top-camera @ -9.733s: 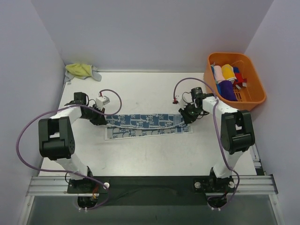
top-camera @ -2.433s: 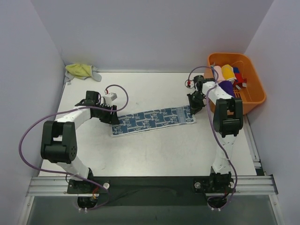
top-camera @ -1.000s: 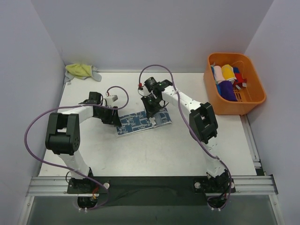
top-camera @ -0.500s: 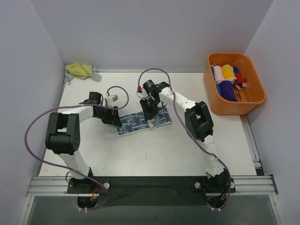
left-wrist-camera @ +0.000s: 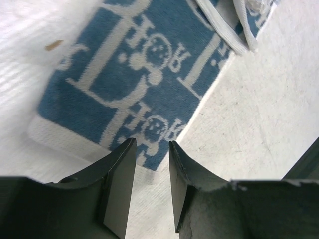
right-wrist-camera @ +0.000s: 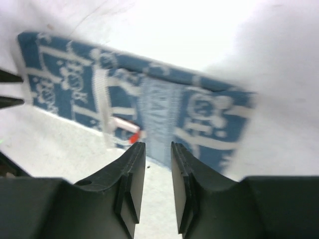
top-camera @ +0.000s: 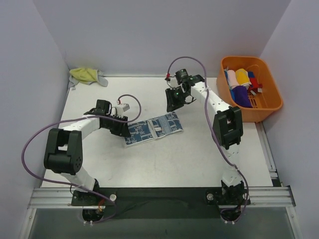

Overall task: Roll the towels
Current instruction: Fold the towel

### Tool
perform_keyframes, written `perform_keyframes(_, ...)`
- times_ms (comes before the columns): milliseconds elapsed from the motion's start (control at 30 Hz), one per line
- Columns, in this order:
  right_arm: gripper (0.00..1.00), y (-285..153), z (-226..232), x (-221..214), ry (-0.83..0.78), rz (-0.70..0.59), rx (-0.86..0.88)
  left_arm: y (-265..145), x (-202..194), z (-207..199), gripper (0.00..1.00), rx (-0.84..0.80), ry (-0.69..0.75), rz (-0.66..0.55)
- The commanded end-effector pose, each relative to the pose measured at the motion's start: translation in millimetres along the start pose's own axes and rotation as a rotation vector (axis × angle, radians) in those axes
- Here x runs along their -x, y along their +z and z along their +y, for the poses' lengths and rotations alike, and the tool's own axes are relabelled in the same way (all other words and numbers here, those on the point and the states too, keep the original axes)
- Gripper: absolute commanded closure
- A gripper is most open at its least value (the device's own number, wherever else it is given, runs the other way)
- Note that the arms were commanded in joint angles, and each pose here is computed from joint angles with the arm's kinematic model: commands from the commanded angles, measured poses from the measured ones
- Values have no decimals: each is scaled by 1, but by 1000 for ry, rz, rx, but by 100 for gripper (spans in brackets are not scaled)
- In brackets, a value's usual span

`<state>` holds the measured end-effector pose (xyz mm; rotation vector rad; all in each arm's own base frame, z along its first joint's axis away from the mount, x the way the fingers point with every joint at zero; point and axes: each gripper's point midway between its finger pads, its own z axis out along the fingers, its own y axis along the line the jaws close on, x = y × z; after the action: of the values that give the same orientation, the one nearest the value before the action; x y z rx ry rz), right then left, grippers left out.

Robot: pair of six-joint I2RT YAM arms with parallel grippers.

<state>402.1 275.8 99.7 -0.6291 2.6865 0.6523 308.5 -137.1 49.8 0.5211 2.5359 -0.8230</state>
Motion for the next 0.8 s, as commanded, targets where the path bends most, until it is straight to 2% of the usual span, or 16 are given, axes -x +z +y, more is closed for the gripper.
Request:
perform_keyframes(0,78,5,-31,-12,-14,47,-50,7,-11,-15,58,-36,49,42)
perform_keyframes(100,85,22,-46,-26,8,99,-60,19,-20,-15,61,-34,38,91)
perform_keyframes(233,87,35,-56,-50,-2,156,-71,32,-26,-3,65,-21,26,145)
perform_keyframes(367,88,35,-55,-100,41,251,-53,36,-18,18,68,13,36,168)
perform_keyframes(433,88,22,-42,-111,85,239,-29,41,-5,33,69,37,49,165)
perform_keyframes(467,87,23,-30,-138,123,293,18,43,2,40,69,43,68,159)
perform_keyframes(500,86,11,-16,-139,118,265,46,45,10,48,69,57,71,153)
perform_keyframes(533,84,7,-1,-147,142,274,93,50,37,59,69,77,92,122)
perform_keyframes(600,74,-8,46,-167,127,293,267,60,53,64,59,49,79,138)
perform_keyframes(633,70,-13,59,-172,114,293,306,55,91,61,55,47,116,82)
perform_keyframes(667,66,-19,67,-173,90,283,326,53,105,54,53,18,107,63)
perform_keyframes(767,64,-41,73,-156,55,197,353,39,123,33,48,-32,100,20)
